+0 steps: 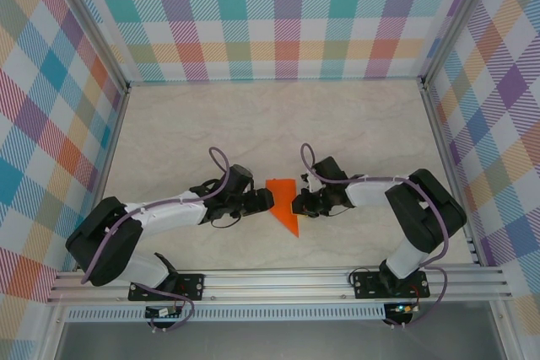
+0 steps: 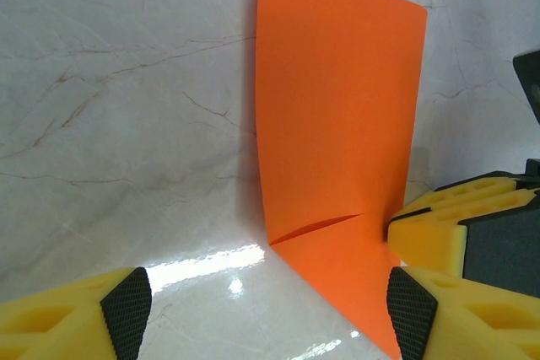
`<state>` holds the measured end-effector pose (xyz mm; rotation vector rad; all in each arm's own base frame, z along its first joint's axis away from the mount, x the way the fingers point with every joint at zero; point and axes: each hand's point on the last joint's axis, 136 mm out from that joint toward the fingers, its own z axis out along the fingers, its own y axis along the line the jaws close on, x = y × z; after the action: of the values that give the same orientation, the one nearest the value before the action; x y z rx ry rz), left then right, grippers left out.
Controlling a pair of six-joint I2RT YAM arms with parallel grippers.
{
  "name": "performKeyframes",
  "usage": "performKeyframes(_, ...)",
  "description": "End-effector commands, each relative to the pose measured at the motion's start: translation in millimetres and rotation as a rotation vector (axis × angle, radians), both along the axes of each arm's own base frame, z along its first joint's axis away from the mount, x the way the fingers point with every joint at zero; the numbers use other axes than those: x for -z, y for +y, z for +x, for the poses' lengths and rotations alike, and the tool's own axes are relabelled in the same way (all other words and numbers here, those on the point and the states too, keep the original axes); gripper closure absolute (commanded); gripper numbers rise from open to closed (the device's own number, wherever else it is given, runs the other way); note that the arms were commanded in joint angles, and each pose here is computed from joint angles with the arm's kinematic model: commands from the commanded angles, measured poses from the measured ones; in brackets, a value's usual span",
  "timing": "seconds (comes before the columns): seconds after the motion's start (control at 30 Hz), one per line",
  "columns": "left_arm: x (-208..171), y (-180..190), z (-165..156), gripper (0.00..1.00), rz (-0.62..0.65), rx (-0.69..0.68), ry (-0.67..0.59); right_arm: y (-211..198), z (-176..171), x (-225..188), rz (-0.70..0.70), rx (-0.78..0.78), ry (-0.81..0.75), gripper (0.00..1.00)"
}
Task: Fold a paper plane with a square sheet of paper (pick it up from the middle)
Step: Fold the wing for the fifth time at the center of the table.
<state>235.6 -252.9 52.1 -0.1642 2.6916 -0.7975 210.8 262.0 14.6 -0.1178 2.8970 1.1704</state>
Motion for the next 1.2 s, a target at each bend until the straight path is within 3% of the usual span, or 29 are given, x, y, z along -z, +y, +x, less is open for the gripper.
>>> performKeyframes(0.0, -11, -11, 7, 0.24, -0.043, -0.002, -0.015, -8, -8, 13, 0.006, 0.016, 0.032, 0.86)
performKeyframes(0.13, -8, -17, 8, 0.26, -0.049, -0.010, 0.004, -10, -9, 16, 0.021, 0.028, 0.039, 0.86)
performKeyframes(0.3, -1, -29, 9, 0.38, -0.067, -0.017, 0.031, -12, -10, 17, 0.016, 0.030, 0.042, 0.86)
performKeyframes(0.63, 10, -42, 12, 0.43, -0.087, -0.027, 0.056, -16, -12, 24, -0.003, 0.037, 0.046, 0.86)
performKeyframes(1.17, -1, -60, 15, 0.62, -0.181, -0.019, 0.023, -17, -12, 29, -0.009, 0.038, 0.052, 0.85)
